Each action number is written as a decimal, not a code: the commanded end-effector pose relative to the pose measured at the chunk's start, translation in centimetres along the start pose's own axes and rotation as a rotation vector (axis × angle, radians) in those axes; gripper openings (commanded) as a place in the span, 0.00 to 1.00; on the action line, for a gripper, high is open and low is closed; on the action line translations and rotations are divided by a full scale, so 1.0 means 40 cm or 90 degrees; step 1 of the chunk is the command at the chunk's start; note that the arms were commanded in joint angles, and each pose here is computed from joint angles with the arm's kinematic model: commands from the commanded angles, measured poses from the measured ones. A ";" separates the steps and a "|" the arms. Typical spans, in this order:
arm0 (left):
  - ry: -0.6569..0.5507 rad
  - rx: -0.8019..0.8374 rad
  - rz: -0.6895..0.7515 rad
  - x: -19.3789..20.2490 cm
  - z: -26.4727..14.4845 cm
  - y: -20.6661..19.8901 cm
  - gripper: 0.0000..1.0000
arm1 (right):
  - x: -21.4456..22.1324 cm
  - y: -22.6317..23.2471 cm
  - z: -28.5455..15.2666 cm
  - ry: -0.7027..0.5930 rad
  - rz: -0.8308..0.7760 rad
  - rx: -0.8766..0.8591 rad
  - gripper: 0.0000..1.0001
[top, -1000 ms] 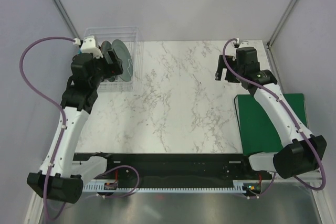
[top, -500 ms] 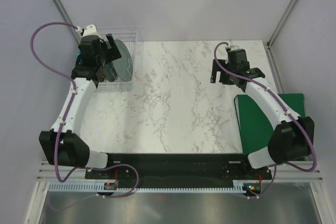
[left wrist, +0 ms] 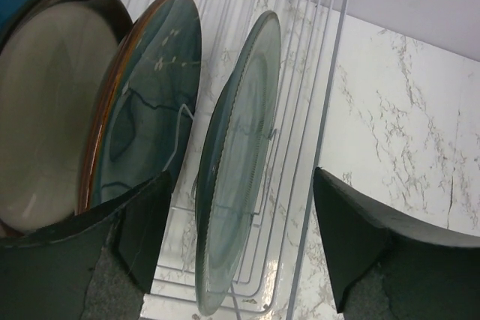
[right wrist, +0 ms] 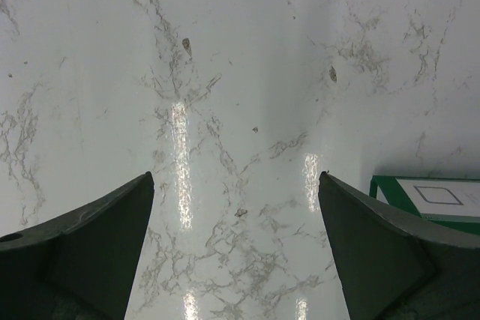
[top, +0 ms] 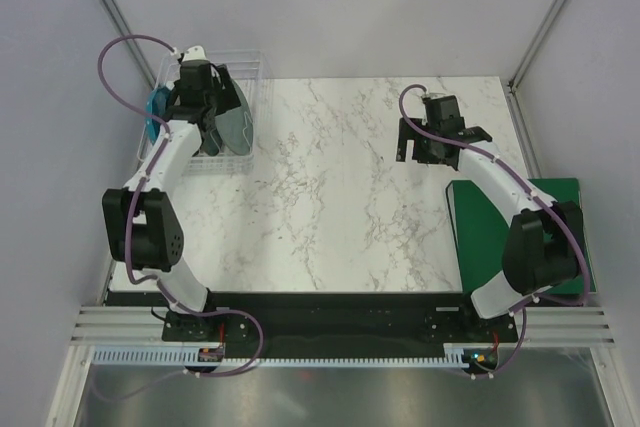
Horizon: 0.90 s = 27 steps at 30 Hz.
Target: Unload the plates from the dish rack
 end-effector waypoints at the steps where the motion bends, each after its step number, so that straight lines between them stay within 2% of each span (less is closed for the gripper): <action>1: -0.045 -0.009 -0.001 -0.048 0.039 -0.009 0.76 | -0.028 0.018 0.007 -0.026 -0.005 -0.019 0.98; 3: -0.032 -0.012 0.002 -0.034 0.063 -0.013 0.70 | -0.026 0.016 0.010 -0.022 -0.004 -0.017 0.98; 8: -0.003 -0.028 0.014 0.000 0.108 -0.018 0.71 | -0.024 0.015 0.006 -0.022 -0.002 -0.018 0.98; 10: 0.005 -0.036 0.018 0.012 0.121 -0.019 0.67 | -0.022 0.015 0.002 -0.023 -0.003 -0.019 0.98; 11: 0.005 -0.042 0.021 0.012 0.125 -0.020 0.53 | -0.023 0.014 0.001 -0.024 -0.002 -0.019 0.98; 13: 0.010 -0.048 0.034 0.018 0.131 -0.024 0.43 | -0.021 0.013 0.000 -0.022 -0.001 -0.019 0.98; 14: 0.006 -0.057 0.038 0.012 0.129 -0.024 0.25 | -0.019 0.013 0.000 -0.020 -0.001 -0.020 0.98; 17: -0.004 -0.073 0.051 0.002 0.119 -0.031 0.02 | -0.015 0.010 0.000 -0.018 -0.001 -0.018 0.98; 23: -0.050 -0.134 0.083 -0.055 0.085 -0.060 0.02 | -0.007 0.010 0.005 -0.011 0.003 -0.018 0.98; 27: -0.090 -0.212 0.167 -0.106 0.059 -0.132 0.02 | -0.005 0.010 0.007 -0.007 0.003 -0.018 0.98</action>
Point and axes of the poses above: each gripper's point midway between its finger pads, its own z axis out along the fingers, its own y axis along the line the jaws close on, x = y × z, the point moved 10 cm from there along -z, back along the fingers, and after that the axes turned 12 degrees about z, right-handed, at the moved point
